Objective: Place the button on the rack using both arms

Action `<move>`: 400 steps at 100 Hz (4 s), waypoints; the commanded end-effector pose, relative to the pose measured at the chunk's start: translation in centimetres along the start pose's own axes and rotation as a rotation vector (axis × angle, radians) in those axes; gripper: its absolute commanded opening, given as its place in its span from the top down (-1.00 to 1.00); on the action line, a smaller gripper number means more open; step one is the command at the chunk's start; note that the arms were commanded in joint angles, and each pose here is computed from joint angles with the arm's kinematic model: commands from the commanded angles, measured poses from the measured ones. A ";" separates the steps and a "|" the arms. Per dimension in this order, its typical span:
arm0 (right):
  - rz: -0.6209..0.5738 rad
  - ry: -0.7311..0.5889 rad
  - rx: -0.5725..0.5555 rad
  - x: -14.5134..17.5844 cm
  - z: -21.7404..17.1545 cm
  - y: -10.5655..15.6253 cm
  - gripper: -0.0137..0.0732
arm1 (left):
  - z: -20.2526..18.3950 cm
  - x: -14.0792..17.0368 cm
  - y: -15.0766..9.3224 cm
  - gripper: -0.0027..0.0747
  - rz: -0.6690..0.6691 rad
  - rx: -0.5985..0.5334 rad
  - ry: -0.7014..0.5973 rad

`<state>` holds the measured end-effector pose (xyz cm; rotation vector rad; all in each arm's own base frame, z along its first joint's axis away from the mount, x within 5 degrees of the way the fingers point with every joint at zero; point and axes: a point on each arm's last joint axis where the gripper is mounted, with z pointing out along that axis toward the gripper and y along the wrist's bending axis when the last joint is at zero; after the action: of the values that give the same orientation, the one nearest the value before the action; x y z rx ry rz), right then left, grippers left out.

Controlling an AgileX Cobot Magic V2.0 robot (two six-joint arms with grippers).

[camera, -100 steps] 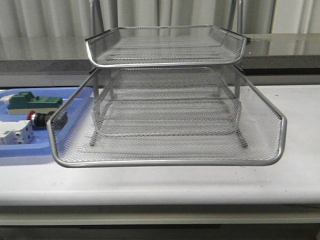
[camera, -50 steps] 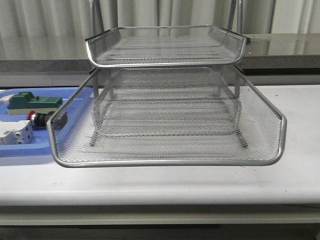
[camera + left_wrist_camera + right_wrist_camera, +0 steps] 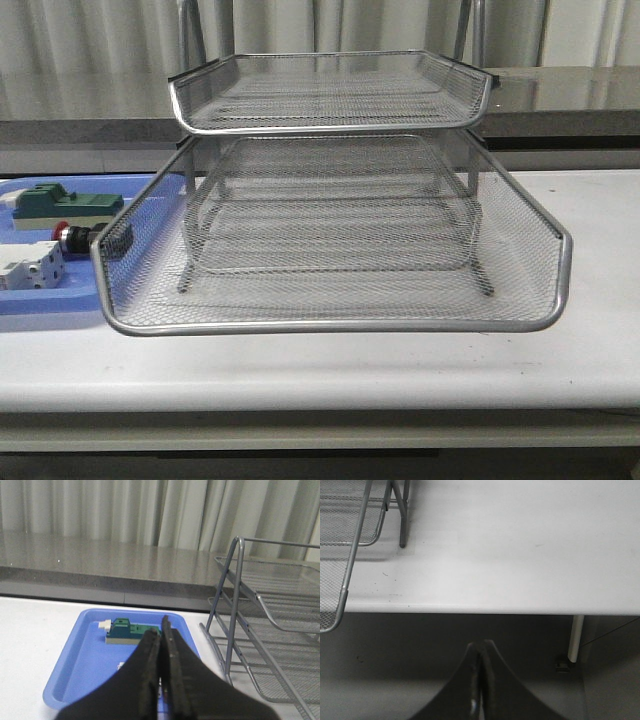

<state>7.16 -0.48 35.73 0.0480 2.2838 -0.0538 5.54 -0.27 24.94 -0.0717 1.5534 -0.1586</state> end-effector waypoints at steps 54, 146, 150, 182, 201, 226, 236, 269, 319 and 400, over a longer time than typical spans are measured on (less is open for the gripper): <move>-0.004 -0.071 0.012 -0.9 -0.4 -0.1 0.85 | 11.4 -9.2 -1.0 0.98 0.059 -0.118 0.536; -0.004 -0.071 0.012 -0.9 -0.4 -0.1 0.85 | 18.6 -7.2 -0.6 -0.83 0.275 -0.101 0.755; -0.004 -0.071 0.012 -0.9 -0.4 -0.1 0.85 | 18.6 -7.2 -0.6 -0.83 0.261 -0.098 0.756; -0.004 -0.071 0.012 -0.9 -0.4 -0.1 0.85 | 21.2 -10.2 -1.1 -0.83 0.369 -0.056 0.694; -0.004 -0.071 0.012 -0.9 -0.4 -0.1 0.85 | 26.5 -12.4 -1.6 -0.83 0.537 0.013 0.700; -0.004 -0.071 0.012 -0.9 -0.4 -0.1 0.85 | 33.9 -10.9 -1.9 -0.83 0.710 0.160 0.832; -0.004 -0.071 0.012 -0.9 -0.4 -0.1 0.85 | 36.5 -9.7 -2.2 -0.83 0.751 0.242 0.873; -0.004 -0.071 0.012 -0.9 -0.4 -0.1 0.85 | 41.2 -3.5 -2.1 -0.83 0.816 0.476 1.083; -0.004 -0.071 0.012 -0.9 -0.4 -0.1 0.85 | 42.4 1.1 -3.1 -0.83 0.814 0.632 1.128; -0.004 -0.071 0.012 -0.9 -0.4 -0.1 0.85 | 43.2 5.7 -2.8 -0.59 0.793 0.669 1.215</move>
<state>7.15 -0.48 35.72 0.0480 2.2843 -0.0538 48.67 -5.74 16.47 1.4157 2.5817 -0.1066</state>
